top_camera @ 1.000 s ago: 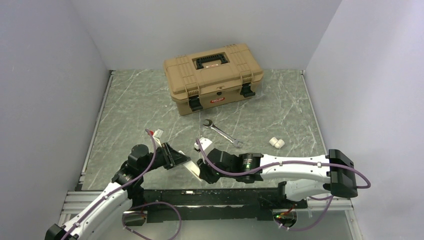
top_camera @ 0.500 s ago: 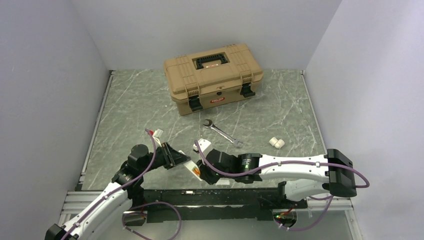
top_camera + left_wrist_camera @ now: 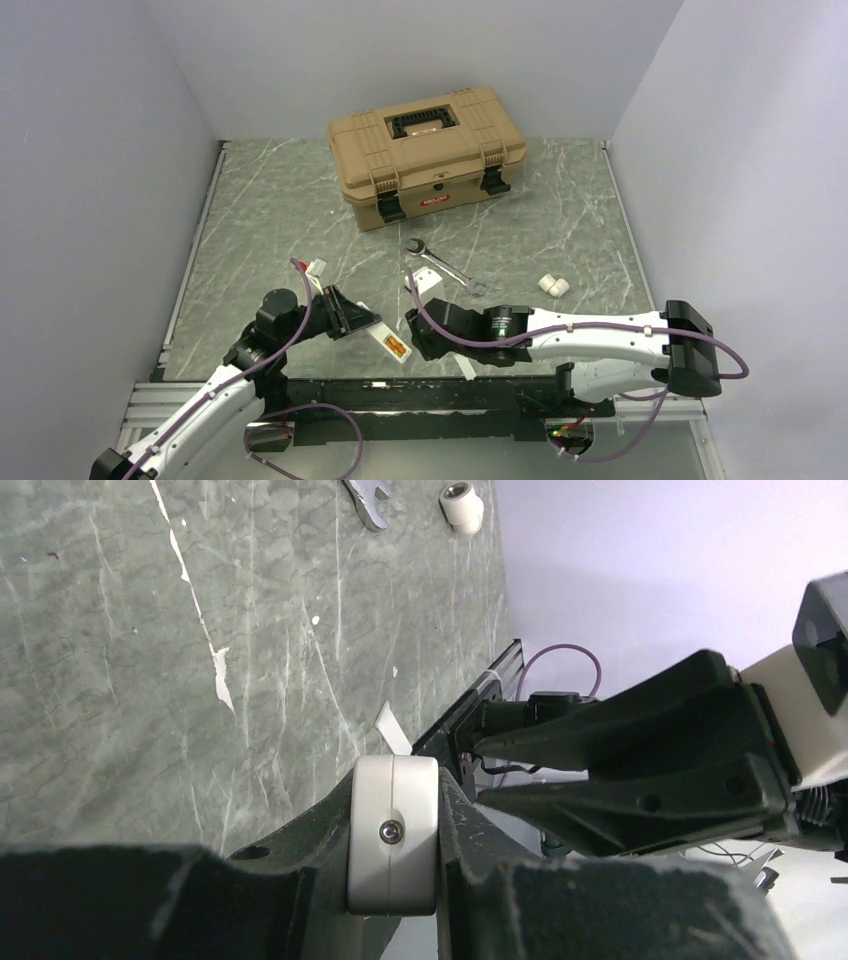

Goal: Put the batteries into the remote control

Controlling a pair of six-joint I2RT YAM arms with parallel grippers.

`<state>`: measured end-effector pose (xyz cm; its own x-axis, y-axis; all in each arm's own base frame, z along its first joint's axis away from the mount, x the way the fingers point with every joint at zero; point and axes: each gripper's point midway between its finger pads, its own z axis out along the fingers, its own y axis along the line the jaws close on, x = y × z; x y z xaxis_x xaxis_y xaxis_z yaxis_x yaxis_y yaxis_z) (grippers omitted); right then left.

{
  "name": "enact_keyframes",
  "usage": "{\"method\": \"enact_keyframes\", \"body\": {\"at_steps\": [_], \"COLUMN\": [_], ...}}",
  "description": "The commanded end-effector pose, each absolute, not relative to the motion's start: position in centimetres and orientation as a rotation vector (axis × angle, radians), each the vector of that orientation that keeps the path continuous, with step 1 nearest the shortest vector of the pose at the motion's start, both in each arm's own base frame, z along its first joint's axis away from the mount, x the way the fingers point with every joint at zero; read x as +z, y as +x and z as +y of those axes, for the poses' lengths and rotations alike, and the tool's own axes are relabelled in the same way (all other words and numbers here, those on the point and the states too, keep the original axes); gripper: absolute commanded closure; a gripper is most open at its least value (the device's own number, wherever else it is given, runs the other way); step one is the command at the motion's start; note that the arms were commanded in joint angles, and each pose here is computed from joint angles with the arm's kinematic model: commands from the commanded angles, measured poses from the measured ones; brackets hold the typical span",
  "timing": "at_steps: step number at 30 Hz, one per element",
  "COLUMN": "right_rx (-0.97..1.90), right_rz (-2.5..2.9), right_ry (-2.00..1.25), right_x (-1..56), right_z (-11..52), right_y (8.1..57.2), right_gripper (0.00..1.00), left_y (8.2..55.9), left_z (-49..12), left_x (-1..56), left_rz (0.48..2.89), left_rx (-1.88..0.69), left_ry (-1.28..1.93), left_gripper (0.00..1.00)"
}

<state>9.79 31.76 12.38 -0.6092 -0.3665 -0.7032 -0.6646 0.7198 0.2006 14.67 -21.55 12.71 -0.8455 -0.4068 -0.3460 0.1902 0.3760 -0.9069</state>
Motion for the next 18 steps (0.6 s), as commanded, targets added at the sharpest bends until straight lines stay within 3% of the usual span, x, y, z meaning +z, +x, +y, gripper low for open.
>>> {"method": "enact_keyframes", "body": {"at_steps": [1,10,18], "right_rx": [0.442,0.413,0.366], "right_rz": [2.355,2.619,2.692], "right_ry": [-0.513,-0.183,-0.086], "right_x": [12.0,5.9,3.0], "right_z": [27.8,21.9,19.3], "right_y": [11.5,7.9,6.6], "right_gripper": [0.64,0.47,0.41], "left_y": [14.9,14.9,14.9], "left_z": [-21.5,-21.7,-21.7], "left_x": [13.6,13.6,13.5], "left_rz": [2.067,2.064,2.067], "left_rx": [-1.499,-1.518,-1.519], "left_ry": [-0.155,-0.158,-0.155], "left_gripper": [1.00,1.00,1.00]}}
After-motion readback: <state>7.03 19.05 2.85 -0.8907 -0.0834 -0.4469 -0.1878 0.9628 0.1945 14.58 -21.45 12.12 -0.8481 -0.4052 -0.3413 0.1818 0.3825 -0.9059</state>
